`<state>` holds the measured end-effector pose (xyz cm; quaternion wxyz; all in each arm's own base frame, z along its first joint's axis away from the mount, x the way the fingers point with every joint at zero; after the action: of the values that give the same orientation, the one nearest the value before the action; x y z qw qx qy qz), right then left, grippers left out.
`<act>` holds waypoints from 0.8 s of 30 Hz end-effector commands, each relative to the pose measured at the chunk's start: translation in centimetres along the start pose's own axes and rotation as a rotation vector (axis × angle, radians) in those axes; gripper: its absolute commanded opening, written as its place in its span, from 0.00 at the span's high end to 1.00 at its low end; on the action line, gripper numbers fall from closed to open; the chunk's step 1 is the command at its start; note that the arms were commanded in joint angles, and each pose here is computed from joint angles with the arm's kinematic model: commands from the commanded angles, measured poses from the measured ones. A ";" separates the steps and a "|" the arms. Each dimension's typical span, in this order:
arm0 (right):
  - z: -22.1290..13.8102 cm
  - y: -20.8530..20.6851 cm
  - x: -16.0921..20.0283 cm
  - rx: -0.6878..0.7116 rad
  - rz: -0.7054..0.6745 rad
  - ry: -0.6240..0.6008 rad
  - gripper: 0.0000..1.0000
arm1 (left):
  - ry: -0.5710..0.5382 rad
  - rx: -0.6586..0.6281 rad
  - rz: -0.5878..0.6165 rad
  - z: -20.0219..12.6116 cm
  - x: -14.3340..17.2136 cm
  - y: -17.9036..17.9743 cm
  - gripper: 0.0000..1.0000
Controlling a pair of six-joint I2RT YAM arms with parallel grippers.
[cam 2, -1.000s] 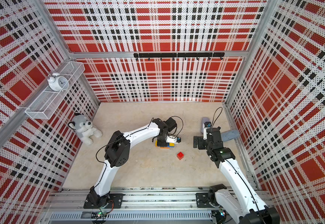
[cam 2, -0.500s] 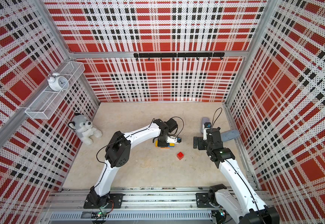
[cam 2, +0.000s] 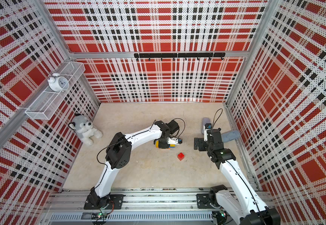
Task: Assemble a fork with lego
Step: Assemble the lego brick with the lego brick.
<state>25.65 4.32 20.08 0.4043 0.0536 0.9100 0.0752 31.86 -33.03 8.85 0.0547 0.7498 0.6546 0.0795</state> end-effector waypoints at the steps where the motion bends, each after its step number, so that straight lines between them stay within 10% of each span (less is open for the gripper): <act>1: -0.7 0.0 -0.9 -0.003 0.017 -0.029 0.00 | 0.046 0.154 0.013 6.3 -0.2 -3.5 0.86; 24: -1.2 0.0 -0.9 -0.006 0.033 -0.034 0.00 | -0.048 0.063 -0.012 0.2 -0.5 0.6 0.47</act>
<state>25.22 4.24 20.34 0.4051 0.0615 0.9088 0.0793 32.24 -33.17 7.26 0.0329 0.7496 0.6591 0.0511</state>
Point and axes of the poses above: each gripper's point midway between its finger pads, its own z axis out along the fingers, its own y axis along the line the jaws close on, x = y × z, the point moved 5 cm from there along -z, back along the fingers, and after that the axes turned 8 degrees about z, right-handed, at the moved point
